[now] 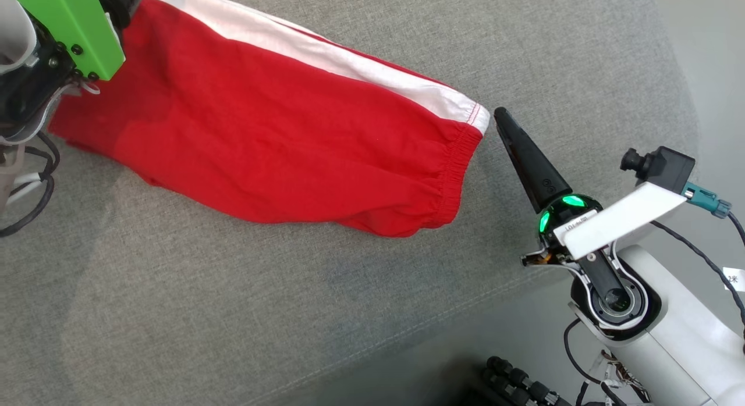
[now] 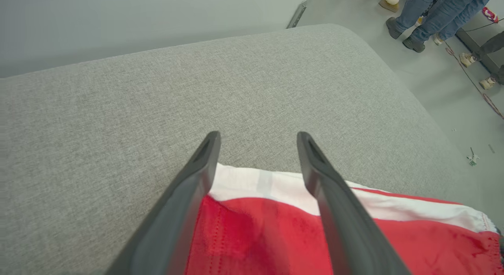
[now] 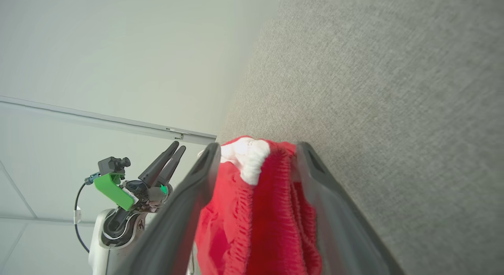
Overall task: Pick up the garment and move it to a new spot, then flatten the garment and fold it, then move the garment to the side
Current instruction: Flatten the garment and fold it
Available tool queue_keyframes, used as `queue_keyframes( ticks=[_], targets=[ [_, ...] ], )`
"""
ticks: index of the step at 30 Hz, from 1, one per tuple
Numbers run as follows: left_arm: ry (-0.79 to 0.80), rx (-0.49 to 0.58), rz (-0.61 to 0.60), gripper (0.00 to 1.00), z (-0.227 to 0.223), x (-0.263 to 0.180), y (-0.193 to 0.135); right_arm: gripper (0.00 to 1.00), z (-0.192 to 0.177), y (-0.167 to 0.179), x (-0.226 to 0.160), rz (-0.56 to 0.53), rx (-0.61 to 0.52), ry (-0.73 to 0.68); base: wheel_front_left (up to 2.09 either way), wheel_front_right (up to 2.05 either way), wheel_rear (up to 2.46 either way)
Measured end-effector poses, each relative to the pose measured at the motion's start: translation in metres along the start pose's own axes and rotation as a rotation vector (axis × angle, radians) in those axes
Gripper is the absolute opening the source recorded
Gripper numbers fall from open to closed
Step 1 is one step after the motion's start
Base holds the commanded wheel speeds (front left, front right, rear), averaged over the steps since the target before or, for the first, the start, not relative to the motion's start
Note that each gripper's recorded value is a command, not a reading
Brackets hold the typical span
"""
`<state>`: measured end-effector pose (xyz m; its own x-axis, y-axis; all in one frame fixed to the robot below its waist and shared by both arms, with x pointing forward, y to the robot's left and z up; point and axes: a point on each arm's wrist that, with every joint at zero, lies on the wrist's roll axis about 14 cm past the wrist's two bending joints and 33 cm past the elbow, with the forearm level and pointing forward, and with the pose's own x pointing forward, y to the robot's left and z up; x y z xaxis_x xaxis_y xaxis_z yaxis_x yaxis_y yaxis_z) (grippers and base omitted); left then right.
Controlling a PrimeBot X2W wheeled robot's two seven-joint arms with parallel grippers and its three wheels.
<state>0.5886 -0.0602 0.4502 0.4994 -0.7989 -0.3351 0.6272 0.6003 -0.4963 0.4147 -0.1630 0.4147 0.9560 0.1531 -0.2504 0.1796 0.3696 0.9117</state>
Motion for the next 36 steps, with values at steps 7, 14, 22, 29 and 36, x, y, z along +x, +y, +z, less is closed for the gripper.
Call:
queue_keyframes(
  ticks=[7, 14, 22, 29, 36],
  targets=[
    [-0.11, 0.043, -0.011, 1.0, 0.019, -0.018, -0.017, 1.0, 0.026, 0.011, -0.014, 0.036, -0.13, -0.066, 0.0, 0.0, 0.0],
    [-0.301, 0.112, 0.021, 1.0, 0.047, -0.056, -0.031, 1.0, 0.05, 0.028, -0.039, 0.096, -0.369, -0.116, 0.0, 0.0, 0.0],
    [-0.414, 0.231, 0.159, 1.0, 0.027, -0.108, -0.033, 1.0, 0.063, 0.048, -0.058, 0.162, -0.717, -0.142, 0.0, 0.0, 0.0],
    [-0.439, 0.136, 0.255, 1.0, -0.032, -0.147, -0.04, 1.0, 0.062, 0.085, -0.059, 0.253, -1.034, -0.21, 0.0, 0.0, 0.0],
    [-0.404, 0.052, 0.407, 1.0, -0.097, -0.2, -0.035, 1.0, 0.028, 0.081, -0.072, 0.261, -1.099, -0.177, 0.0, 0.0, 0.0]
  ],
)
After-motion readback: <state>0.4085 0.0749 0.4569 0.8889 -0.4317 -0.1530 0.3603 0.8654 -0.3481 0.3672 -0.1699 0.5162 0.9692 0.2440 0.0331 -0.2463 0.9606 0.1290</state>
